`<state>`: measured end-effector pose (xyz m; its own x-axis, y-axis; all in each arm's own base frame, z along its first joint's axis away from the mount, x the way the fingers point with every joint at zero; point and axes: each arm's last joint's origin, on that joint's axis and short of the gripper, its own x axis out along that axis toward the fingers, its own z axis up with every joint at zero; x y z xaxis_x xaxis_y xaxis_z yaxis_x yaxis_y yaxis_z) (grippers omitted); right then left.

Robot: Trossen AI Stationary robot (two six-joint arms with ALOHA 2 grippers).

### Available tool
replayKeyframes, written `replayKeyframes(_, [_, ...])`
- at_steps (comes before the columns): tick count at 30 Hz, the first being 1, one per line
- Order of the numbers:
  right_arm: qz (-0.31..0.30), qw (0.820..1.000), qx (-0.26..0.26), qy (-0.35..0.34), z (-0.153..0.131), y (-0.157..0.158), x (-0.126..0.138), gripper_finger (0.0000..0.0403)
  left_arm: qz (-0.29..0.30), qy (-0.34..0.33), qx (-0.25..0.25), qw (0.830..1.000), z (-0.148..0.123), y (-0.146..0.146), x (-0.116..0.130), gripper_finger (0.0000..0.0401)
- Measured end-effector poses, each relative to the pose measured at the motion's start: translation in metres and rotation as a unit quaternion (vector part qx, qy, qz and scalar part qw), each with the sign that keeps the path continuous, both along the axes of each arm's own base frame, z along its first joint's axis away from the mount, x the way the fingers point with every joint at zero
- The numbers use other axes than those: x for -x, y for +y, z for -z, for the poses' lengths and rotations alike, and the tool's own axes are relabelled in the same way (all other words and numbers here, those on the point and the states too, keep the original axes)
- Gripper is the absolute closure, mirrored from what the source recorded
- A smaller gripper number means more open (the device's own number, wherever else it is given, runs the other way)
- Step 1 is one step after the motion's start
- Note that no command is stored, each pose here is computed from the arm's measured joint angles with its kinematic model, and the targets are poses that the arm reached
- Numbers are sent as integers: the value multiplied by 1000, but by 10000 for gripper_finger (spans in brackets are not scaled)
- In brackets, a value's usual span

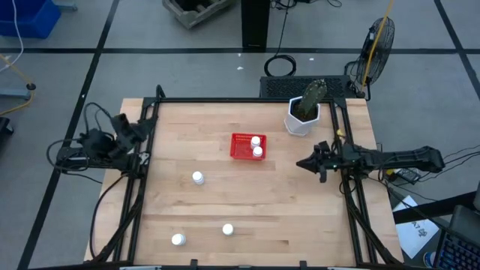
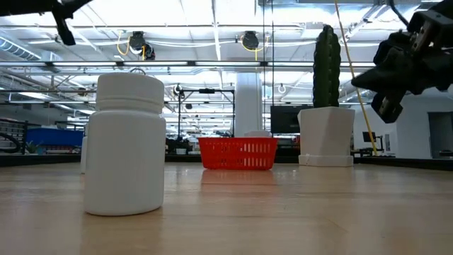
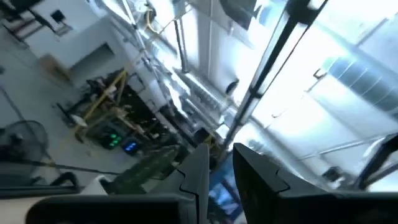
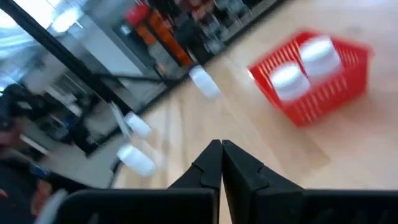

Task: Pick and place pill bottles into a basket
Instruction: Put the white medicine bottle into the red basket

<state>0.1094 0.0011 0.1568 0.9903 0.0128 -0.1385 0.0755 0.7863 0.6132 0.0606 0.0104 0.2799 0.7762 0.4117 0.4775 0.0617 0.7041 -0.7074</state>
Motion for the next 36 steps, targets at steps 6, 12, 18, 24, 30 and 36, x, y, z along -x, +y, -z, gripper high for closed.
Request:
replayKeyframes(6, [1, 1000, 0, 5, 1, 0, 0, 399, -45, -15, -8, 999, -11, 2, -4, 324])
replayKeyframes(12, [1, 1000, 0, 6, 1, 0, 0, 399, 13, 84, -56, 995, -46, -4, -46, 319])
replayKeyframes(18, [1, 1000, 0, 8, 2, 0, 0, 399, 69, 323, -81, 940, -100, -9, -88, 253])
replayKeyframes(24, [2, 1000, 0, 8, 2, 0, 0, 399, 111, 546, -65, 828, -129, -13, -112, 153])
replayKeyframes(30, [2, 1000, 0, 8, 2, 0, 0, 399, 137, 703, -44, 697, -108, -21, -141, 80])
replayKeyframes(36, [2, 1000, 0, 8, 2, 0, 0, 399, 162, 749, 12, 643, -79, -26, -172, 69])
